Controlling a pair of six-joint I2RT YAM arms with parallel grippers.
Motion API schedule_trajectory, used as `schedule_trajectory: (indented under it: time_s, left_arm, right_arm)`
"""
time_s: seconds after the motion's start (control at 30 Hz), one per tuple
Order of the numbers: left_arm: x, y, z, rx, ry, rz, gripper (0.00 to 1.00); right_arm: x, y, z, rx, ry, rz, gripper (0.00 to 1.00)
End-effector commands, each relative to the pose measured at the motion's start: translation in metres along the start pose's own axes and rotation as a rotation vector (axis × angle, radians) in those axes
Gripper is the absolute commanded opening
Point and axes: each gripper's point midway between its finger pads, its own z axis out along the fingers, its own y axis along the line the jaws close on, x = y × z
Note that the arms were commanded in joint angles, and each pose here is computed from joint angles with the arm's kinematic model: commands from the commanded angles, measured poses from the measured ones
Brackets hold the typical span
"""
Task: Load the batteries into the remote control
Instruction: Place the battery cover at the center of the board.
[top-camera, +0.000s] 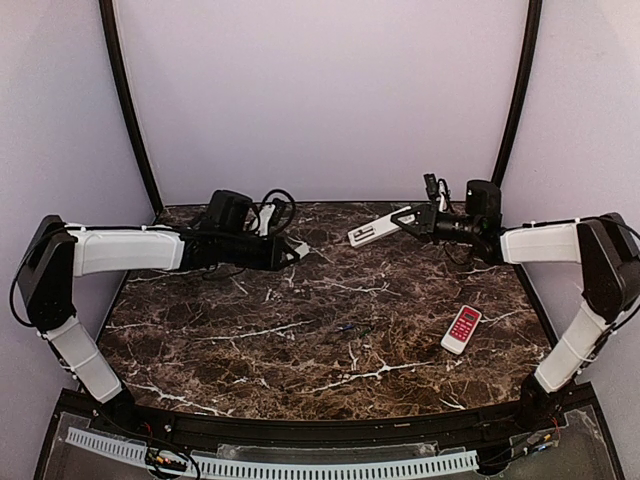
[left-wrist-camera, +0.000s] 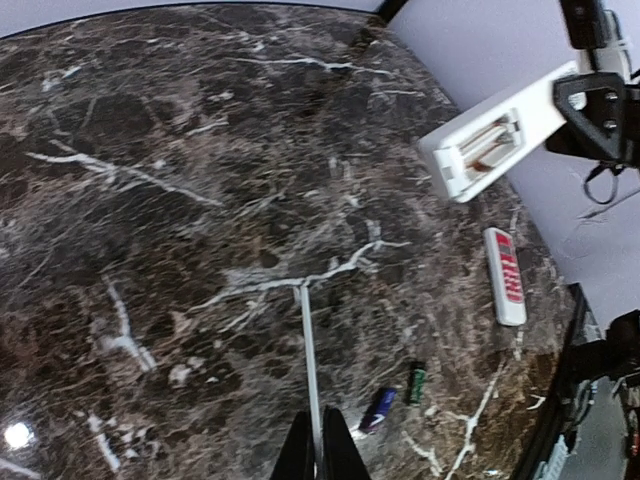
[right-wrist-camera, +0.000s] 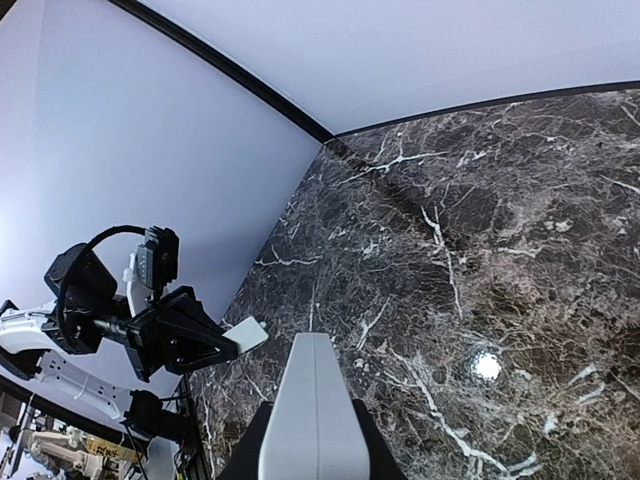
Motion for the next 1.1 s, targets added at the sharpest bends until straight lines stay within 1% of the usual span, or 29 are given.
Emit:
schedule_trajectory:
  time_s: [0.0, 0.1, 0.13, 0.17, 0.2, 0.23, 0.27, 0.3, 0.37, 0.43, 0.47, 0.53, 0.57, 0.6, 0.63, 0.73, 0.87, 0.93, 1.07]
  left_arm:
    - [0.033, 0.056, -0.031, -0.36, 0.181, 0.13, 0.01]
    - [0.048, 0.071, -0.03, -0.428, 0.243, 0.146, 0.0]
    - [0.056, 0.078, -0.03, -0.461, 0.279, 0.162, 0.0]
    - [0.055, 0.083, -0.03, -0.513, 0.283, 0.189, 0.0]
    - [0.064, 0.09, -0.03, -0.551, 0.327, 0.211, 0.0]
    - [0.063, 0.093, -0.03, -0.605, 0.329, 0.244, 0.0]
    - [0.071, 0.102, -0.03, -0.654, 0.366, 0.264, 0.0]
    - [0.072, 0.101, -0.028, -0.661, 0.375, 0.273, 0.0]
    - [0.081, 0.097, -0.021, -0.633, 0.396, 0.276, 0.0]
    - [0.082, 0.089, -0.011, -0.59, 0.393, 0.281, 0.0]
    - [0.084, 0.08, -0.005, -0.543, 0.402, 0.287, 0.0]
    - [0.083, 0.067, 0.002, -0.472, 0.384, 0.274, 0.0]
    - [0.076, 0.06, 0.007, -0.439, 0.345, 0.264, 0.0]
    - [0.082, 0.05, 0.013, -0.367, 0.35, 0.245, 0.0]
    - [0.077, 0.043, 0.018, -0.33, 0.315, 0.224, 0.0]
    - [0.08, 0.023, 0.029, -0.198, 0.301, 0.175, 0.0]
    - [0.083, 0.016, 0.037, -0.139, 0.289, 0.136, 0.0]
    - [0.084, 0.011, 0.039, -0.104, 0.282, 0.126, 0.0]
    - [0.09, 0.0, 0.04, -0.029, 0.278, 0.09, 0.0]
  right_arm:
    - [-0.006, 0.016, -0.012, -0.007, -0.009, -0.041, 0.0]
    - [-0.011, 0.045, -0.013, -0.082, -0.007, 0.005, 0.0]
    - [-0.014, 0.056, -0.012, -0.102, -0.002, 0.018, 0.0]
    - [-0.015, 0.069, -0.011, -0.12, 0.004, 0.027, 0.0]
    - [-0.015, 0.081, -0.009, -0.132, 0.008, 0.033, 0.0]
    - [-0.017, 0.094, -0.008, -0.151, 0.012, 0.033, 0.0]
    - [-0.017, 0.105, -0.007, -0.171, 0.019, 0.039, 0.0]
    - [-0.018, 0.115, -0.006, -0.196, 0.027, 0.048, 0.0]
    - [-0.02, 0.131, -0.007, -0.242, 0.04, 0.069, 0.0]
    - [-0.024, 0.146, -0.008, -0.281, 0.042, 0.096, 0.0]
    - [-0.028, 0.156, -0.009, -0.31, 0.04, 0.116, 0.0]
    - [-0.033, 0.172, -0.01, -0.35, 0.04, 0.13, 0.0]
    - [-0.037, 0.18, -0.011, -0.368, 0.038, 0.132, 0.0]
    - [-0.039, 0.187, -0.012, -0.384, 0.036, 0.137, 0.0]
    - [-0.042, 0.192, -0.014, -0.398, 0.033, 0.142, 0.0]
    - [-0.046, 0.204, -0.019, -0.432, 0.028, 0.14, 0.0]
    - [-0.045, 0.205, -0.025, -0.44, 0.014, 0.151, 0.0]
    - [-0.049, 0.212, -0.029, -0.474, 0.0, 0.123, 0.0]
    - [-0.052, 0.218, -0.031, -0.488, 0.01, 0.092, 0.0]
